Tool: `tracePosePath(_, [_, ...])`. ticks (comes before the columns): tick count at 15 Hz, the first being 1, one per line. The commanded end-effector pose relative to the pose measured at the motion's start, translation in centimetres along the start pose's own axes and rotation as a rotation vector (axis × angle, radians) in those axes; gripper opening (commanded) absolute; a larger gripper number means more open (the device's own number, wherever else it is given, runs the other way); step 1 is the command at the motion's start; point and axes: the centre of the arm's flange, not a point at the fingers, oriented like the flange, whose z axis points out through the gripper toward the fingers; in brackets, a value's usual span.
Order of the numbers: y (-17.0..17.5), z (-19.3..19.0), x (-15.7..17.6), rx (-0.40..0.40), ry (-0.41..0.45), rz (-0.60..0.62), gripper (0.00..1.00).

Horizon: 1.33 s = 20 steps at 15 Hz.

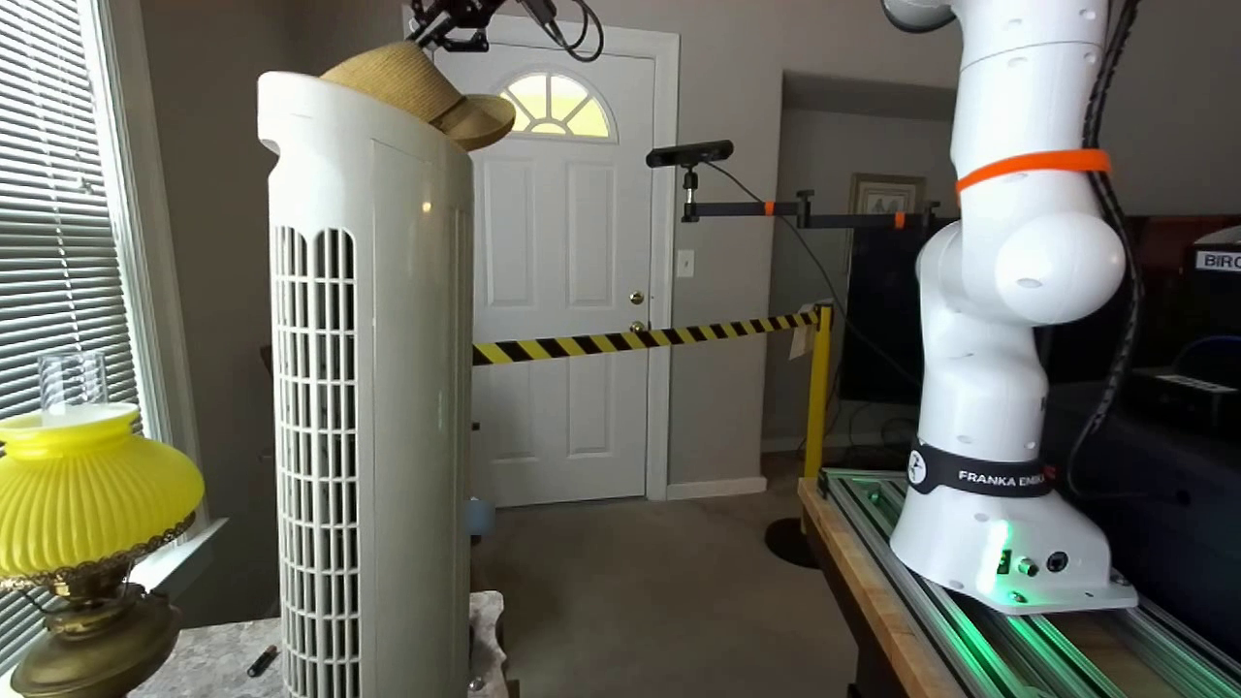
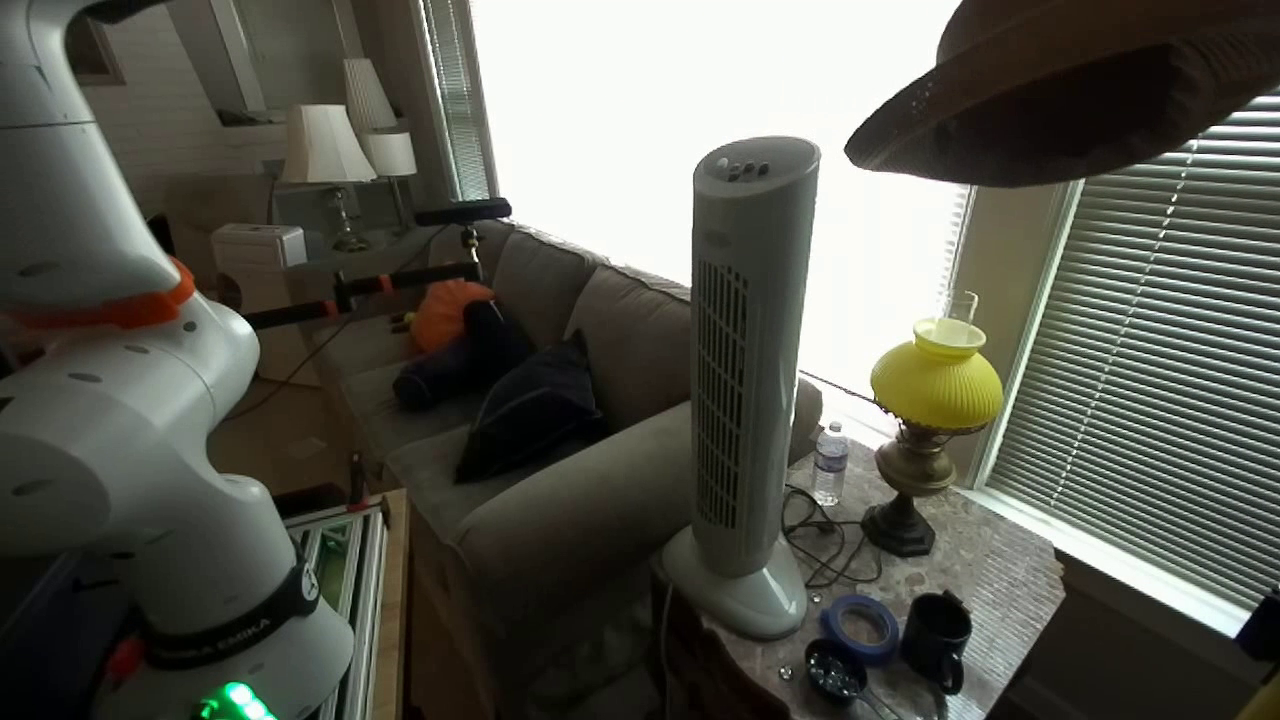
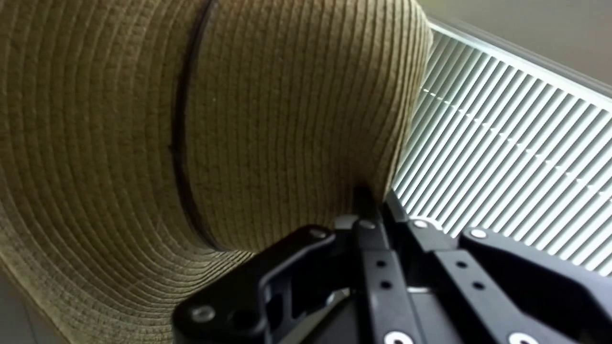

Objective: Remove the hat from the fan

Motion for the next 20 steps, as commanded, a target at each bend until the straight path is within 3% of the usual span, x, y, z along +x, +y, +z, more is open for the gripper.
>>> tracePosePath(1, [1.6,3.6,2.1,-0.119,0.062,0.028,0.02])
tracePosePath(2, [1.3,2.1,0.8,-0.06,0.018,0.004,0.02])
tracePosePath(3, [1.8,3.0,1.0,-0.077,0.016,0.007,0.07])
tracePosePath(7, [1.5,2.8,0.9,-0.071,0.017,0.002,0.07])
tracePosePath(8, [1.4,2.6,0.8,-0.069,0.019,0.001,0.02])
tracePosePath(14, [5.9,6.8,5.4,-0.109,0.161,0.189,0.02])
tracePosePath(20, [11.9,13.4,7.3,-0.132,0.342,0.3,0.02])
